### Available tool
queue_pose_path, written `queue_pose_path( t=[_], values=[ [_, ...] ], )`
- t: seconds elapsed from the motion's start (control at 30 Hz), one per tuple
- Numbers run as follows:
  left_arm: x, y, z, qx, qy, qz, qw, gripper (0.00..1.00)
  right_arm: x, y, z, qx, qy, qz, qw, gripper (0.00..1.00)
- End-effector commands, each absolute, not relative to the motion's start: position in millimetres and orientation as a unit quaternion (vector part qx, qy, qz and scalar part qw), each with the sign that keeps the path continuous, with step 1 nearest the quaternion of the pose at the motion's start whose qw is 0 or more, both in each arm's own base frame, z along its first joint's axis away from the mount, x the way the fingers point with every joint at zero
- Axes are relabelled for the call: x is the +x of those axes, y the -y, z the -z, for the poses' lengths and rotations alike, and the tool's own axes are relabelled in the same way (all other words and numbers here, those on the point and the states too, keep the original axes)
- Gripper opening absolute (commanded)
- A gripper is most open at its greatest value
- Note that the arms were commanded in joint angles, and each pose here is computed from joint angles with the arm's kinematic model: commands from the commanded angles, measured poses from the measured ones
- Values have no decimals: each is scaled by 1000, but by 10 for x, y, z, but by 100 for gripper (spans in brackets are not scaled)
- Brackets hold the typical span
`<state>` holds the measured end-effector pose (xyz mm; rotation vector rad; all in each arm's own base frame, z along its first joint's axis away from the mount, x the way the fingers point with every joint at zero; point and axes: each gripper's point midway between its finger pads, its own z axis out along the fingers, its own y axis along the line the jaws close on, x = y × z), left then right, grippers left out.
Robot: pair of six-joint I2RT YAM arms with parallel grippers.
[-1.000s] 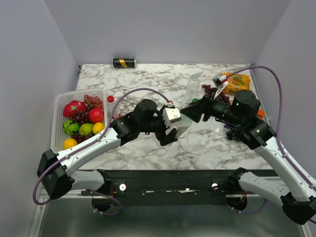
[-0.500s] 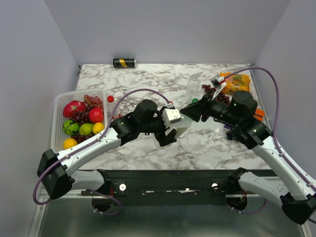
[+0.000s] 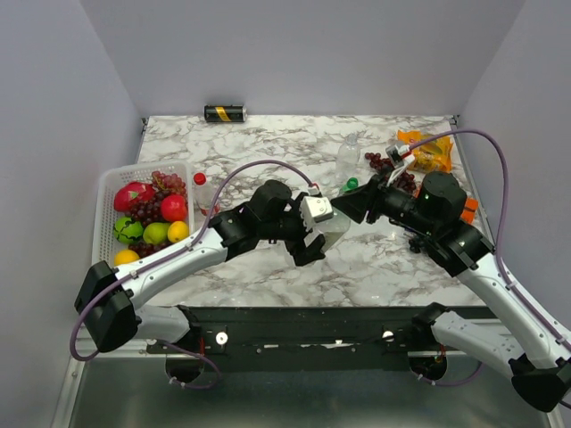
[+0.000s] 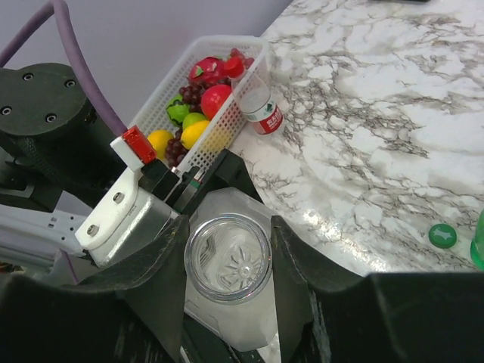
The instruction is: Unscrew the bottle caps
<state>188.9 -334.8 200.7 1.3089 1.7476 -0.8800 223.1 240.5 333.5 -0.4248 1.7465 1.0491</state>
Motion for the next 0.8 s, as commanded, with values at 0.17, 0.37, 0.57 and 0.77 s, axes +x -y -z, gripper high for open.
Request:
queue_pose_path(
  t=[0.17,0.37,0.57,0.77],
  values=[
    [1943,3487,-2077,494,-684,365,393,99,2297,-2296,-3016,-178,-749,-387,508,1],
    [1907,3500,-2073,502,-679,371,386,99,2391,-2169,-2859,-170,-768,-340,515,1],
    [1903,3410,-2236,512,-663,357,413,99,2639,-1777,-2624,-123,-801,-222,543,1],
    [1967,3272,-2450,503,-653,343,450,99,2853,-1544,-2499,-95,-813,-142,556,1]
  ],
)
